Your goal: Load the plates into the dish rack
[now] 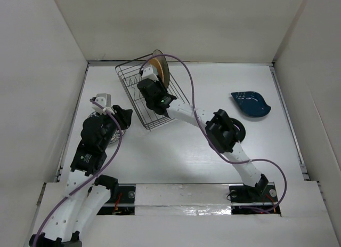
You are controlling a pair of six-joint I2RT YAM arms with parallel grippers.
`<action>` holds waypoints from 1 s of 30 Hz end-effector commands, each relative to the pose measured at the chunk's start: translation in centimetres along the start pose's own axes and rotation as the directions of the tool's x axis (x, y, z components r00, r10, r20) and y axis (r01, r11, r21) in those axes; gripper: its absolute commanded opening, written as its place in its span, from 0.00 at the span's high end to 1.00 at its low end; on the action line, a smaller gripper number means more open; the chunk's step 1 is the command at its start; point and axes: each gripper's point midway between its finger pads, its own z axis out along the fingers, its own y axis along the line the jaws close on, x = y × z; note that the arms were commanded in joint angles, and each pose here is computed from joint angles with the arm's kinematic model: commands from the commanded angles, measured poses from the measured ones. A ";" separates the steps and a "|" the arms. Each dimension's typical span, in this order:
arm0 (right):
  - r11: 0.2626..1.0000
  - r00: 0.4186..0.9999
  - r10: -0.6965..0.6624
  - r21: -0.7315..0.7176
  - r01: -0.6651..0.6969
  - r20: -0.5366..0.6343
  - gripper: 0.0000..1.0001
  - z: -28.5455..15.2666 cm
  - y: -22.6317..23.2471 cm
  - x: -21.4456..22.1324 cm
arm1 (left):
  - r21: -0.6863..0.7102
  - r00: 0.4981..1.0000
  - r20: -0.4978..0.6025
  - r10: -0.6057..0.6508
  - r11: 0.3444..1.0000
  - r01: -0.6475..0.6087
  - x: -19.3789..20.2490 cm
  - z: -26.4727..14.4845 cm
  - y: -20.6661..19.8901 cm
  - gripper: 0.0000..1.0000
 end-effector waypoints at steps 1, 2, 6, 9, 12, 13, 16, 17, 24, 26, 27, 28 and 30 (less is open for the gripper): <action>0.974 0.967 0.224 -0.069 -0.217 0.120 0.54 -1.8 -1.8 -5.4 | 0.005 0.998 0.045 -0.033 0.999 0.033 -1.4 0.4 -0.5 0.66; 0.968 0.960 0.246 -0.076 -0.238 0.132 0.48 -2.1 -2.0 -5.6 | -0.003 0.999 0.030 -0.045 0.999 0.045 -1.1 0.7 -0.3 0.66; 0.957 0.957 0.276 -0.112 -0.266 0.087 0.42 -3.0 -2.7 -2.7 | -0.036 0.998 0.001 -0.069 0.997 0.069 -0.7 1.3 0.0 0.62; 0.938 0.943 0.325 -0.148 -0.312 0.071 0.40 -3.9 -2.9 -2.3 | -0.056 0.994 -0.032 -0.104 0.993 0.103 -0.1 1.9 0.2 0.61; 0.924 0.938 0.346 -0.185 -0.336 0.025 0.39 -3.7 -2.1 -0.2 | -0.066 0.989 -0.065 -0.133 0.990 0.129 0.9 2.7 0.3 0.61; 0.921 0.937 0.349 -0.189 -0.341 0.010 0.39 -3.3 -2.1 0.3 | -0.074 0.987 -0.069 -0.144 0.988 0.138 1.2 2.8 0.4 0.61; 0.911 0.930 0.365 -0.189 -0.365 -0.036 0.39 -1.9 -1.7 1.8 | -0.089 0.984 -0.081 -0.159 0.984 0.152 1.8 3.3 0.7 0.62; 0.909 0.928 0.369 -0.187 -0.373 -0.060 0.39 -1.8 -1.3 2.3 | -0.095 0.982 -0.090 -0.164 0.983 0.155 2.1 3.5 0.8 0.62; 0.893 0.911 0.403 -0.182 -0.412 -0.085 0.39 -0.5 -1.7 3.4 | -0.182 0.958 -0.120 -0.261 0.954 0.237 5.3 4.7 2.4 0.66; 0.902 0.920 0.374 -0.185 -0.389 -0.114 0.39 -0.1 -0.8 4.4 | -0.207 0.956 -0.086 -0.279 0.944 0.257 5.2 4.9 3.0 0.66; 0.903 0.922 0.369 -0.190 -0.386 -0.119 0.39 0.1 -0.5 4.5 | -0.216 0.953 -0.075 -0.294 0.938 0.272 5.4 5.0 3.2 0.65; 0.903 0.923 0.365 -0.197 -0.383 -0.123 0.39 0.3 0.0 4.6 | -0.225 0.951 -0.072 -0.302 0.933 0.279 6.0 5.1 3.5 0.64; 0.903 0.925 0.354 -0.208 -0.377 -0.139 0.41 0.3 0.3 5.0 | -0.240 0.945 -0.089 -0.315 0.927 0.287 7.1 5.4 3.8 0.62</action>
